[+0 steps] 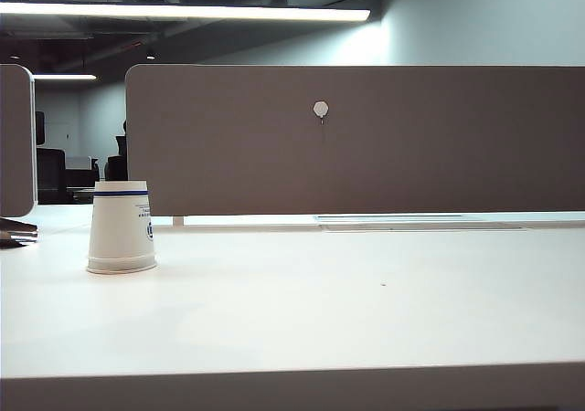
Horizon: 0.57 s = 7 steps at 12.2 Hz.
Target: Carefully pick up the cup on the right and stack it on top of the cup on the left.
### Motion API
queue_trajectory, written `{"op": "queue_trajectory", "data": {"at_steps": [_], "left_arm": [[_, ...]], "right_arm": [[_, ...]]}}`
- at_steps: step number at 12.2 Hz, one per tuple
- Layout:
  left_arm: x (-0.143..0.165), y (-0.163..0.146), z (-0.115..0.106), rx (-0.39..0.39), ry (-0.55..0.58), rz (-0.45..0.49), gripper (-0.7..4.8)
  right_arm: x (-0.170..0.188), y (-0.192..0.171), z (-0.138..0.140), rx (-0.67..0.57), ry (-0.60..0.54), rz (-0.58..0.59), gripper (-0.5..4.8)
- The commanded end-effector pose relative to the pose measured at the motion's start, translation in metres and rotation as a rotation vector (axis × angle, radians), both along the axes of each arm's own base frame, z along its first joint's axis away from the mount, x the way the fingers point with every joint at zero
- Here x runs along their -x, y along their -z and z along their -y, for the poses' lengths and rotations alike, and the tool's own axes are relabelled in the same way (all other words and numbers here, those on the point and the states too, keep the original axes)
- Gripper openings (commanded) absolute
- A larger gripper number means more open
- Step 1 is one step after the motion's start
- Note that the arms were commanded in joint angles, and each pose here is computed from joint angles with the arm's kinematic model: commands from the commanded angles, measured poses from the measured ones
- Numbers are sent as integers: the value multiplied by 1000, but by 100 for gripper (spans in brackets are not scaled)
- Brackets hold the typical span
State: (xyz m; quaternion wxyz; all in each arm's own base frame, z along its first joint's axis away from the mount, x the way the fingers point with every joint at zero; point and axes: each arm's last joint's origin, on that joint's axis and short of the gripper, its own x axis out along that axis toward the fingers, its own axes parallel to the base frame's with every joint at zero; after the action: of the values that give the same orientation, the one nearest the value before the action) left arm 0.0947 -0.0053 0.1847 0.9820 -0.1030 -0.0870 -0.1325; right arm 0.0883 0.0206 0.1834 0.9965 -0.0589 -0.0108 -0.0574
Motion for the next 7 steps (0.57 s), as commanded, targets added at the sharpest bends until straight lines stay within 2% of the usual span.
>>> {"op": "queue_trajectory", "data": {"at_steps": [1, 7], "left_arm": [[0, -2, 0, -5, 4, 16, -6], [0, 0, 0, -5, 2, -3, -6]], "right_arm": [[-2, 11, -1, 1, -8, -22, 148], [-3, 13, -2, 3, -36, -28, 148]]}}
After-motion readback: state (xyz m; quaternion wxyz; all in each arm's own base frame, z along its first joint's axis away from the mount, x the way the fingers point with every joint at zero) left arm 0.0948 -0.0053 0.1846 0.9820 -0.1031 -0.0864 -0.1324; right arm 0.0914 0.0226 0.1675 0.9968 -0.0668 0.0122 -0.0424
